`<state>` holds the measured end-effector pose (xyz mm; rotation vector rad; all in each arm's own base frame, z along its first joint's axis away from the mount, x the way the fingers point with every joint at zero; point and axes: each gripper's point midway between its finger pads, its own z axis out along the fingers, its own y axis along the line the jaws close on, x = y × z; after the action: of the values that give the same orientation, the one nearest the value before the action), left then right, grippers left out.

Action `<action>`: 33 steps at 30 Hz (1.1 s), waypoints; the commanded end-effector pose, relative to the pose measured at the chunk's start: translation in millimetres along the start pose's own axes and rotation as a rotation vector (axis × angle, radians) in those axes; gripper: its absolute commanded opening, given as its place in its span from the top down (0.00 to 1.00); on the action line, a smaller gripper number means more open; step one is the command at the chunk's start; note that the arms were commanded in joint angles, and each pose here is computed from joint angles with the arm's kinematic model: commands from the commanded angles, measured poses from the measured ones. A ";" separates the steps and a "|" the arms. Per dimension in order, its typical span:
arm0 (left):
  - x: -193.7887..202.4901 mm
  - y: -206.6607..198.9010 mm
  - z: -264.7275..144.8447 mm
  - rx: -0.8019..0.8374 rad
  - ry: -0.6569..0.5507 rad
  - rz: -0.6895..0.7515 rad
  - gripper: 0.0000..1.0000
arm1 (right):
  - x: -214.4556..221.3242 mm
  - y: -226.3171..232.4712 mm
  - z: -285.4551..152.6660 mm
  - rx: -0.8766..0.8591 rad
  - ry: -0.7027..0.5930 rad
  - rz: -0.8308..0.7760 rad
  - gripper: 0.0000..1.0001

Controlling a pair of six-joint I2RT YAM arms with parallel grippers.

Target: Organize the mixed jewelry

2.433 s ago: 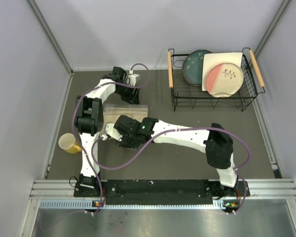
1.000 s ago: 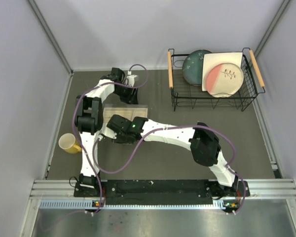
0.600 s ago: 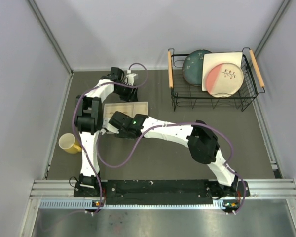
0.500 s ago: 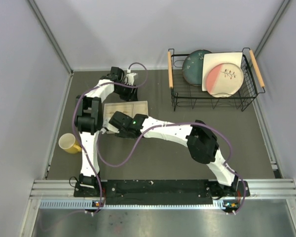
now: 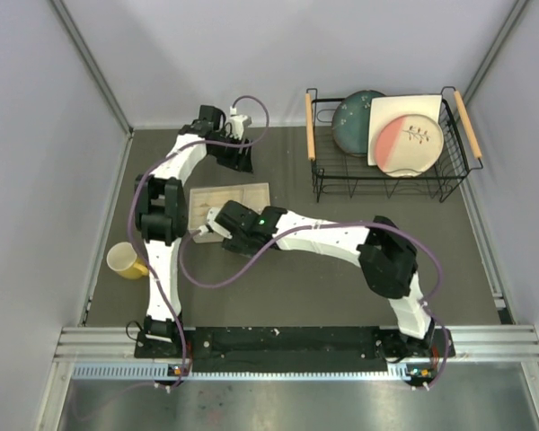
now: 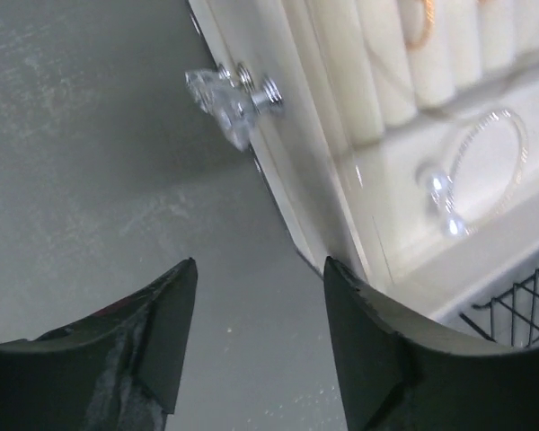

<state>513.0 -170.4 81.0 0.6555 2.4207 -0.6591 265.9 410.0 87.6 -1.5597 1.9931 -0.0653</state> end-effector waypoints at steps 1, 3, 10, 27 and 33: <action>-70.8 -5.9 -63.4 -0.083 -0.202 0.058 0.33 | -23.7 -28.2 -57.3 0.047 -0.151 0.086 0.39; -84.3 -7.0 -84.7 -0.106 -0.254 0.057 0.32 | -18.6 -38.9 -73.4 0.070 -0.166 0.097 0.36; -99.8 -20.6 -162.1 -0.153 -0.410 0.047 0.24 | 3.5 -88.9 -122.6 0.129 -0.238 0.203 0.12; -5.5 -22.1 -201.7 -0.209 -0.486 -0.046 0.01 | 111.4 -273.9 -257.3 0.546 -0.414 0.701 0.01; 8.3 -38.6 -237.2 -0.318 -0.619 0.023 0.01 | 158.0 -294.5 -287.5 0.679 -0.464 0.806 0.01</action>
<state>399.9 -68.6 201.7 0.2705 2.1254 -0.4896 363.9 118.8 347.9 -0.4165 1.8847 -0.0363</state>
